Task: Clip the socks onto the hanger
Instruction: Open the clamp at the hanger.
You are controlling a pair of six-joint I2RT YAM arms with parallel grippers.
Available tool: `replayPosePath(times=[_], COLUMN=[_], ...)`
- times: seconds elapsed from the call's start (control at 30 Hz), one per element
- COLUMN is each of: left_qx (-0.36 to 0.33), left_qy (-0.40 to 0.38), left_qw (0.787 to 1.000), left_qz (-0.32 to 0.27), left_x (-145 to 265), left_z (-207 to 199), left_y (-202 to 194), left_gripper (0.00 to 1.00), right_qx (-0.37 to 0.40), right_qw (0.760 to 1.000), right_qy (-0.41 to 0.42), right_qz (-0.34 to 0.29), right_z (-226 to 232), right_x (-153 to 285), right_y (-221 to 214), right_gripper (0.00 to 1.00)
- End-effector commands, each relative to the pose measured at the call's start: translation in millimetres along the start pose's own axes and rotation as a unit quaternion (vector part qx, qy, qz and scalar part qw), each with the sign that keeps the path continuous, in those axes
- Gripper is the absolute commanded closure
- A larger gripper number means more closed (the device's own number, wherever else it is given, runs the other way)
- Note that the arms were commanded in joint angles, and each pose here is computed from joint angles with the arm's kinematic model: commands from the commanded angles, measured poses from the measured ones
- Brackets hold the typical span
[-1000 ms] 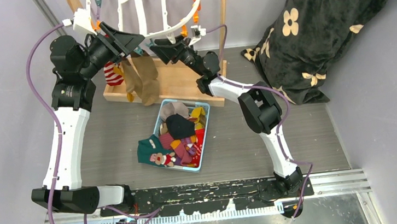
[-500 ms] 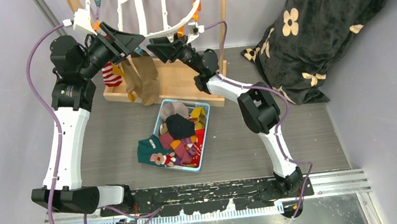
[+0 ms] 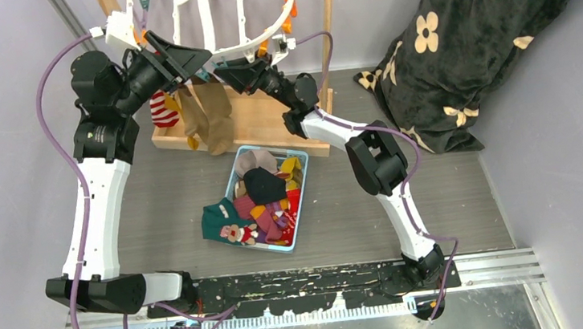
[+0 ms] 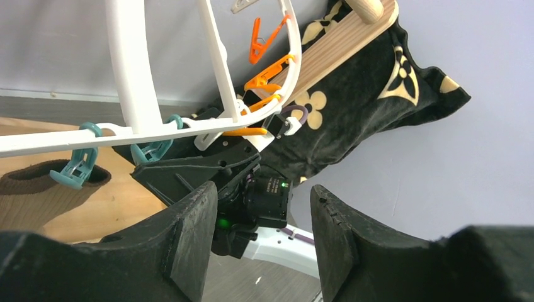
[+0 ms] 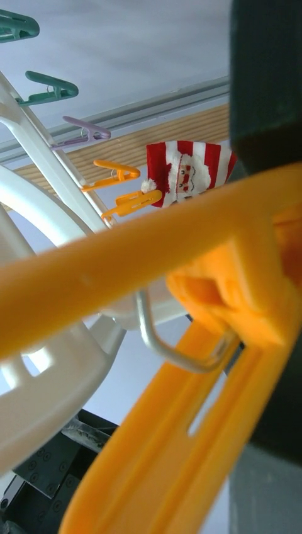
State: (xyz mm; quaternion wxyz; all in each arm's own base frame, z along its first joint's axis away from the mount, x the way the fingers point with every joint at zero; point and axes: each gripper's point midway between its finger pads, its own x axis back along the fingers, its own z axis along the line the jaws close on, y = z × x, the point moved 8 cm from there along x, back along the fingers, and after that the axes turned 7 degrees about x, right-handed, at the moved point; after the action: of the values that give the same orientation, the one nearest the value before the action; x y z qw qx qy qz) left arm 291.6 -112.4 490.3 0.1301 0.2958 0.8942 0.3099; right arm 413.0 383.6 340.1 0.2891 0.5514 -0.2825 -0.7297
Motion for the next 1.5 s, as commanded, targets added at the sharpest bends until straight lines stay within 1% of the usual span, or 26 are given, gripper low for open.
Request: replayPosePath(times=[0.0, 0.1, 0.17, 0.4, 0.47, 0.6, 0.7, 0.93, 1.03, 1.23, 1.33, 1.47], left_qx=[-0.016, -0.016, -0.017, -0.016, -0.019, -0.02, -0.03, -0.081, -0.093, -0.094, -0.098, -0.101], left_qy=[-0.031, -0.031, -0.03, -0.013, -0.009, 0.007, 0.021, 0.089, 0.114, 0.115, 0.118, 0.112], left_qw=[0.999, 0.999, 0.999, 1.0, 1.0, 1.0, 0.999, 0.993, 0.989, 0.989, 0.987, 0.988], left_qz=[-0.01, -0.012, -0.011, -0.001, 0.0, -0.003, -0.005, -0.021, -0.029, -0.027, -0.036, -0.046], left_x=[8, 8, 9, 9, 8, 5, 6, 14, 19, 12, 10, 5], left_z=[-19, -20, -20, -11, -7, 0, 3, 15, 17, 17, 18, 17], left_y=[8, 8, 8, 2, 0, 0, -1, -1, 1, -3, 0, 3], left_gripper=[0.43, 0.43, 0.43, 0.43, 0.42, 0.36, 0.35, 0.37, 0.37, 0.36, 0.36, 0.41], right_qx=[0.016, 0.021, 0.022, 0.053, 0.066, 0.098, 0.114, 0.116, 0.117, 0.129, 0.138, 0.137], right_qw=[0.999, 0.999, 0.999, 0.998, 0.997, 0.993, 0.991, 0.991, 0.991, 0.989, 0.987, 0.987], right_qy=[0.029, 0.025, 0.022, -0.003, -0.022, -0.057, -0.068, -0.067, -0.065, -0.073, -0.076, -0.076], right_qz=[-0.027, -0.032, -0.038, -0.043, -0.038, -0.023, -0.017, -0.005, 0.001, 0.015, 0.024, 0.026], right_z=[19, 22, 24, 41, 48, 69, 81, 90, 91, 94, 97, 98], right_x=[-9, -7, -6, -8, -11, -21, -28, -40, -43, -46, -48, -50], right_y=[21, 24, 27, 31, 30, 25, 25, 19, 18, 14, 11, 10], right_gripper=[0.61, 0.72, 0.76, 0.82, 0.82, 0.84, 0.84, 0.85, 0.86, 0.86, 0.86, 0.86])
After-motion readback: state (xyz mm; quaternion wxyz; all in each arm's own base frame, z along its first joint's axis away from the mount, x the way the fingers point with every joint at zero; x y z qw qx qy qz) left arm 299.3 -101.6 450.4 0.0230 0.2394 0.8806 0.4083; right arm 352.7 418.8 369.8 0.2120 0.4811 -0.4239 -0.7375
